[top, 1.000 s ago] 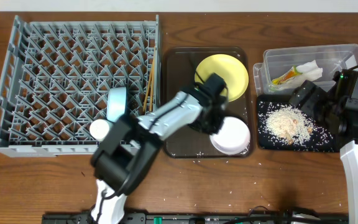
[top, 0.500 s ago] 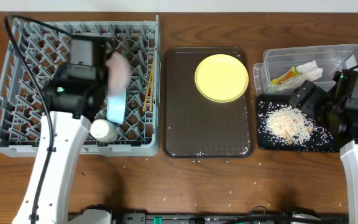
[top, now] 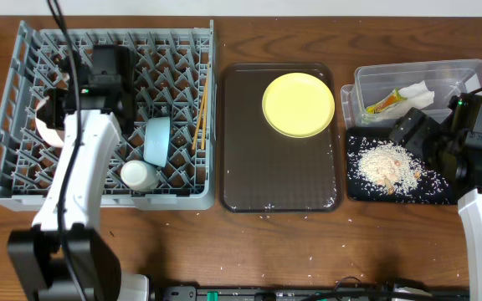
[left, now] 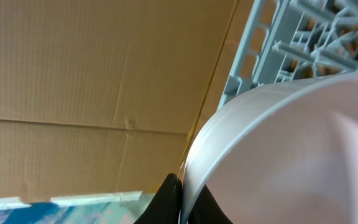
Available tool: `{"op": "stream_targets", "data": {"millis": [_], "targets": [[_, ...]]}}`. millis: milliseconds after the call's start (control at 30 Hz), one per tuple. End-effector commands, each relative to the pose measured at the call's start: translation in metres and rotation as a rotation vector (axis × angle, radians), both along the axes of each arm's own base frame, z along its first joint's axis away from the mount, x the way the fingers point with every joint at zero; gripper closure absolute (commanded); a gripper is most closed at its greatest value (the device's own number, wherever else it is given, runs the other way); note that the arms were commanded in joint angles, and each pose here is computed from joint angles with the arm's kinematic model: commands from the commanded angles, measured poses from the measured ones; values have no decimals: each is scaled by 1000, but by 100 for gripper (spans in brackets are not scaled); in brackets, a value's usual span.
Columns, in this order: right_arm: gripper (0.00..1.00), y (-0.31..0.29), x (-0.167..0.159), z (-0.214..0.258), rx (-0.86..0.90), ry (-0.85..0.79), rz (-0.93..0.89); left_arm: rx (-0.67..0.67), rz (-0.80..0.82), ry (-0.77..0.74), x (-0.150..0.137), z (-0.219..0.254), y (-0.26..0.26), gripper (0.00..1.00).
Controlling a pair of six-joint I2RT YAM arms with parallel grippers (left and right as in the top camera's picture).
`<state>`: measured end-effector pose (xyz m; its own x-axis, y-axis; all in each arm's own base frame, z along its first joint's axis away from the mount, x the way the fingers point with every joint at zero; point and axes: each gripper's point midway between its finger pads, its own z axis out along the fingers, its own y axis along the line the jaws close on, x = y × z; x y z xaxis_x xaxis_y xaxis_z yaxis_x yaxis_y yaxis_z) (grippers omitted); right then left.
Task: Sort waste into correct bins and load items into the dishwasher
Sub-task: 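Carry the pink-white bowl to the rack and set it upside down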
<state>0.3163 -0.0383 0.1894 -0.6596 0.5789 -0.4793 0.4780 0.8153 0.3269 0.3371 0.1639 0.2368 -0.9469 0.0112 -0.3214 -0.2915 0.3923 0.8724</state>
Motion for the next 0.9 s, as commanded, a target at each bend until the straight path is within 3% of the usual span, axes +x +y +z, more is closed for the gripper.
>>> {"op": "stream_targets", "data": {"millis": [0,100,267,567,867], "targets": [[1,-3,-1,6,4,-17,-17,64,45,-4,-2,-11,1,93],[1,-3,-1,6,4,-17,-17,76,19,18,6,-21,-10,92],[1,-3,-1,6,4,-17,-17,222,52,39,9,-15,-7,93],[1,-3,-1,6,4,-17,-17,215,100,-10,11,-19,8,93],[1,-3,-1,6,4,-17,-17,220,36,91,28,-54,-11,92]]}}
